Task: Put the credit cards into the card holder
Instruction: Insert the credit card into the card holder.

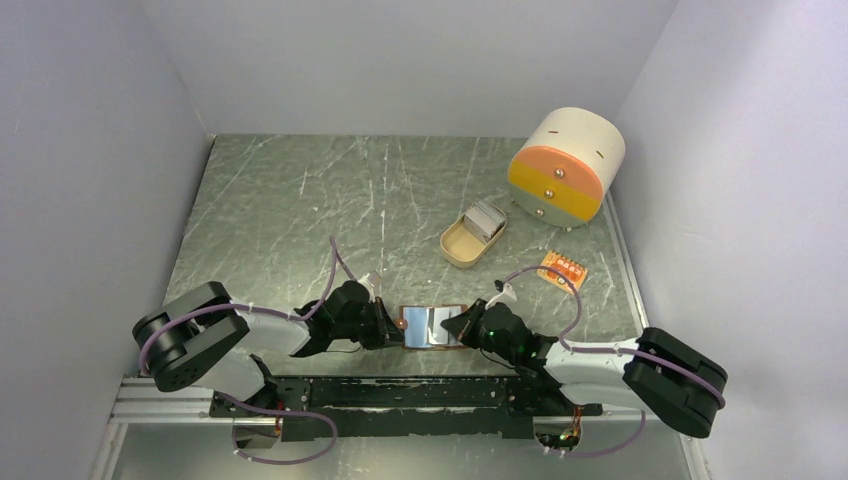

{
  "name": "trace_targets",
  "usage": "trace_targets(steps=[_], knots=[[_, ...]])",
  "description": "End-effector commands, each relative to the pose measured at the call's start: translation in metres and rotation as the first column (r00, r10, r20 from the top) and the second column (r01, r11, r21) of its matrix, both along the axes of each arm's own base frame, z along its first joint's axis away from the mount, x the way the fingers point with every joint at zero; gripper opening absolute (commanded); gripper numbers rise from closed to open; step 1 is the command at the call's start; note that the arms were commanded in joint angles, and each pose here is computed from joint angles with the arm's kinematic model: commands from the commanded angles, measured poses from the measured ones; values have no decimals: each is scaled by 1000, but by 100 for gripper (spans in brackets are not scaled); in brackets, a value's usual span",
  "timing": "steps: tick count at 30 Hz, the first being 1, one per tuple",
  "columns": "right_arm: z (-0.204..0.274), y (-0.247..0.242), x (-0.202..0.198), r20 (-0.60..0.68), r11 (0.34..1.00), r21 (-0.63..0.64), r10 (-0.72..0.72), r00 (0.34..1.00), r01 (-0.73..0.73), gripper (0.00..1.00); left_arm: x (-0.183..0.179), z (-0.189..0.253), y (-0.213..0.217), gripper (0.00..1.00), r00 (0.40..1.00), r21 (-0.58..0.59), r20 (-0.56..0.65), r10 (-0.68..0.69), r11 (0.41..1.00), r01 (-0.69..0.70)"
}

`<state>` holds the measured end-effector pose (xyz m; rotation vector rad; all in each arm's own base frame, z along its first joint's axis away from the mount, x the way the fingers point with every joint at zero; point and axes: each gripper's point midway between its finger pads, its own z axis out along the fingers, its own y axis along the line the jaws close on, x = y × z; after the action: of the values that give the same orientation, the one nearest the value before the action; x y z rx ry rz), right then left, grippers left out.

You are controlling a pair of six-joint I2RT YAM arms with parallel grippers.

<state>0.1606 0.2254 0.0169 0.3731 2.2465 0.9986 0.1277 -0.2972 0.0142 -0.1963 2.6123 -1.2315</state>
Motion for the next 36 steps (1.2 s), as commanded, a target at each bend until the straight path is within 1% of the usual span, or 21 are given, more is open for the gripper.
trace_targets(steps=[1,12,17,23,34,35,36], knots=[[-58,-43,-33,-139,979,-201,5,990,-33,0,-5,-22,19,9,1000,96,-24,20,995,-18],[-56,-48,-36,-116,974,-218,30,993,-55,0,-5,-24,19,9,999,104,-27,17,994,-14],[-49,-40,-32,-88,974,-211,65,994,-83,0,-5,-24,18,9,1000,100,-28,12,995,-9],[-48,-31,-31,-93,967,-219,109,990,-128,0,-5,-24,17,9,1000,104,-25,3,995,-1],[-42,-14,-24,-72,941,-268,194,978,-207,0,-2,-21,14,9,1000,108,-12,-10,994,12],[-41,-13,-23,-73,936,-278,203,976,-216,1,-2,-21,14,9,1000,109,-10,-13,994,14],[-41,-12,-22,-79,929,-292,214,974,-228,4,-2,-21,13,9,1000,109,-9,-17,994,18]])
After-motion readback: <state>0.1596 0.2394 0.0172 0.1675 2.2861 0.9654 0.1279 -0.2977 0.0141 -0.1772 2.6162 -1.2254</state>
